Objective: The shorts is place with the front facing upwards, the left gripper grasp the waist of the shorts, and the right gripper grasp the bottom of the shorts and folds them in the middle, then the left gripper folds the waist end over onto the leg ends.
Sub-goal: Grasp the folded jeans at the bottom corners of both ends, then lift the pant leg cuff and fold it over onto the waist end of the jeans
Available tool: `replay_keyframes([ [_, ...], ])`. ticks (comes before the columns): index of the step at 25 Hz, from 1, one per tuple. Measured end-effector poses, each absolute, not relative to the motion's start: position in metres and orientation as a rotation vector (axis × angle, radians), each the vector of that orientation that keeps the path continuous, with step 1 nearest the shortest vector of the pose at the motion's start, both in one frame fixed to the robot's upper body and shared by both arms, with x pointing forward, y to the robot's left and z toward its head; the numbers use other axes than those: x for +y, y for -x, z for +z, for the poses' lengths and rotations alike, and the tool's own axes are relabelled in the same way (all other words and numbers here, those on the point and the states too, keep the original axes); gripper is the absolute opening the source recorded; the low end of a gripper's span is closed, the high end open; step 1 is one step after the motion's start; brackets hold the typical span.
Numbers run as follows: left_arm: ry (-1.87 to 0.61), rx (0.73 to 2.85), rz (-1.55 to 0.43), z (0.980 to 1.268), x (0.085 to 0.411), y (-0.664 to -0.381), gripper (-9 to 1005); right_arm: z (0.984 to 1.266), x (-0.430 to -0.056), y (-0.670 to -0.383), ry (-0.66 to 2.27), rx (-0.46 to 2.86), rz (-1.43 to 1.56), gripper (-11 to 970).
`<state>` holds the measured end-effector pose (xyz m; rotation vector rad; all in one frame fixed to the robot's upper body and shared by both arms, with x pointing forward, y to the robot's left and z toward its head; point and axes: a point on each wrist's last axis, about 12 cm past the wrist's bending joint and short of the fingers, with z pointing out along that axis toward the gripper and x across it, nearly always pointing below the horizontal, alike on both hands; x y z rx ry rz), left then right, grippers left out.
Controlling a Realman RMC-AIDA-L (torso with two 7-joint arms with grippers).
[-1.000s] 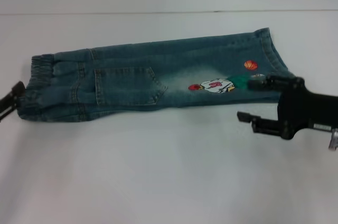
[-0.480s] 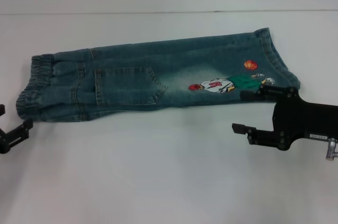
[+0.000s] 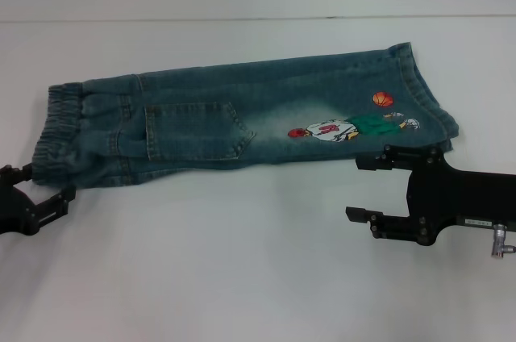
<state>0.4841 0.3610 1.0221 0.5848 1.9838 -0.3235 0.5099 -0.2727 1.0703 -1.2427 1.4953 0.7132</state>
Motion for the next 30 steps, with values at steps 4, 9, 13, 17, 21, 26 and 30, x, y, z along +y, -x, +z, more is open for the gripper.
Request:
replay_keyframes([
  [4, -0.593, 1.981, -0.330, 1.023, 0.359, -0.487, 754, 1.070, -0.273, -0.510, 1.244, 1.497, 0.712, 714],
  [9, -0.597, 1.993, -0.346, 1.027, 0.358, -0.492, 569, 1.071, -0.274, -0.511, 1.242, 1.499, 0.699, 714],
  [13, -0.614, 2.007, -0.355, 1.027, 0.353, -0.498, 380, 1.071, -0.273, -0.511, 1.243, 1.498, 0.700, 714],
  [17, -0.640, 2.020, -0.361, 1.031, 0.348, -0.505, 246, 1.070, -0.273, -0.511, 1.237, 1.498, 0.703, 714],
  [21, -0.637, 1.999, -0.388, 1.043, 0.346, -0.511, 171, 1.070, -0.274, -0.510, 1.225, 1.502, 0.702, 702],
  [26, -0.611, 1.947, -0.447, 1.077, 0.347, -0.524, 124, 1.070, -0.281, -0.512, 1.172, 1.517, 0.673, 648],
  [30, -0.619, 1.902, -0.445, 1.106, 0.347, -0.537, 97, 1.067, -0.284, -0.514, 1.153, 1.526, 0.638, 605],
])
